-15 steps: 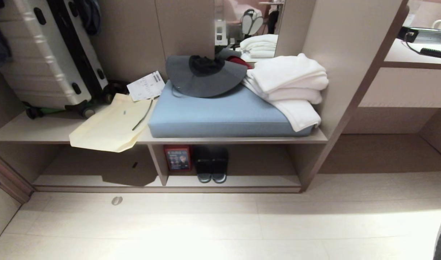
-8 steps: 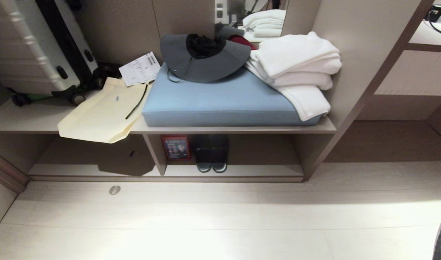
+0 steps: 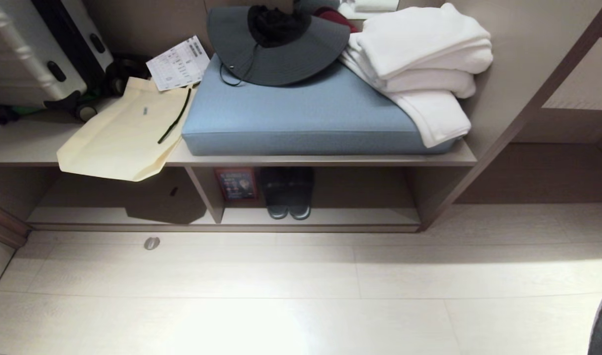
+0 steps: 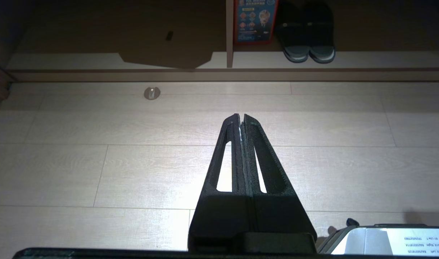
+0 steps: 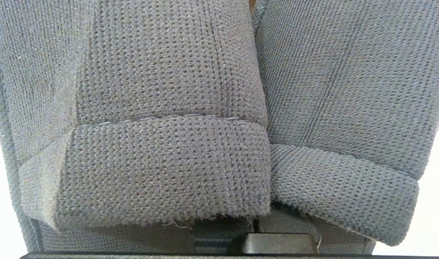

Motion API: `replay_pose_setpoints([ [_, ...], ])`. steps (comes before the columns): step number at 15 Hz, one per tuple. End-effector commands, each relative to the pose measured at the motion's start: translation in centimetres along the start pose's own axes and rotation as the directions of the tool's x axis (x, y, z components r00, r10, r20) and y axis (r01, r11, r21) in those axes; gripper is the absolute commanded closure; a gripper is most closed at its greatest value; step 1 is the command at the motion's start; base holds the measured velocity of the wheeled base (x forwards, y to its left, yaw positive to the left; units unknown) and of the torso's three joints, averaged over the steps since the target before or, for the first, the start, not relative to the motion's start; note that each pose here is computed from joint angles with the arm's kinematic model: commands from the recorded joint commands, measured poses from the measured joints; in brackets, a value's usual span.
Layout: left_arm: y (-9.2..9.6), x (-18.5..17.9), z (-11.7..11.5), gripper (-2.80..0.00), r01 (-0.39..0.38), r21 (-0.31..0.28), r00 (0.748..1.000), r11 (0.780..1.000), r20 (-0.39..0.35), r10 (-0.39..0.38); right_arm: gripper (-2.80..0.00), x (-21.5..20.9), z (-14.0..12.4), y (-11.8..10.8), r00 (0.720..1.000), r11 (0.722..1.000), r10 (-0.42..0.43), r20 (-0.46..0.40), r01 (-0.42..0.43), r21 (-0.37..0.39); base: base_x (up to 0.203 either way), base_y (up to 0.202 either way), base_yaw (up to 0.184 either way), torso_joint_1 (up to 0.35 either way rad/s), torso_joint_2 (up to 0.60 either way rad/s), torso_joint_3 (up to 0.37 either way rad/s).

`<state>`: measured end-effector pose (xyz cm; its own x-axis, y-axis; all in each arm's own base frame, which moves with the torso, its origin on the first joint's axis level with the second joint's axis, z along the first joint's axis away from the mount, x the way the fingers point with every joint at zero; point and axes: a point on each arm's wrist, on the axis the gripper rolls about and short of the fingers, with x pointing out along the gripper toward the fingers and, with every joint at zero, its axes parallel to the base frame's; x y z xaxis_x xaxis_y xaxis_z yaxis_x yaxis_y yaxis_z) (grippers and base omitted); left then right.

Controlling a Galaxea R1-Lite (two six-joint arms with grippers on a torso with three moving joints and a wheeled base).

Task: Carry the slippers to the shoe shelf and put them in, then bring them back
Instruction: Place the slippers into the shoe cabinet

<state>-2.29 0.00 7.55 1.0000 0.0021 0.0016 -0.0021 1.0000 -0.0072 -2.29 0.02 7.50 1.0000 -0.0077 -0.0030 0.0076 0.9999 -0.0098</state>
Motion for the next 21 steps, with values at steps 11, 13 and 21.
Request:
replay_pose_setpoints([
  [11, 0.00, 0.01, 0.00, 0.00, 0.001, 0.000, 1.000, 1.000, -0.002, -0.001, 0.00, -0.01, -0.04, 0.00, 1.000, 1.000, 0.000, 0.000, 0.000, -0.001, 0.000, 0.000, 0.000, 0.000, 0.00, -0.200],
  [13, 0.00, 0.01, -0.01, 0.00, 0.001, 0.000, 1.000, 1.000, -0.002, -0.001, 0.00, 0.01, -0.05, 0.00, 1.000, 1.000, 0.000, -0.002, 0.000, 0.000, 0.000, 0.000, 0.000, 0.001, 0.00, -0.194],
  [21, 0.00, 0.02, -0.03, 0.00, 0.000, -0.002, 1.000, 1.000, -0.003, 0.000, 0.00, 0.00, -0.04, 0.00, 1.000, 1.000, -0.001, 0.000, 0.001, 0.000, 0.000, 0.000, 0.000, 0.001, 0.01, -0.195],
])
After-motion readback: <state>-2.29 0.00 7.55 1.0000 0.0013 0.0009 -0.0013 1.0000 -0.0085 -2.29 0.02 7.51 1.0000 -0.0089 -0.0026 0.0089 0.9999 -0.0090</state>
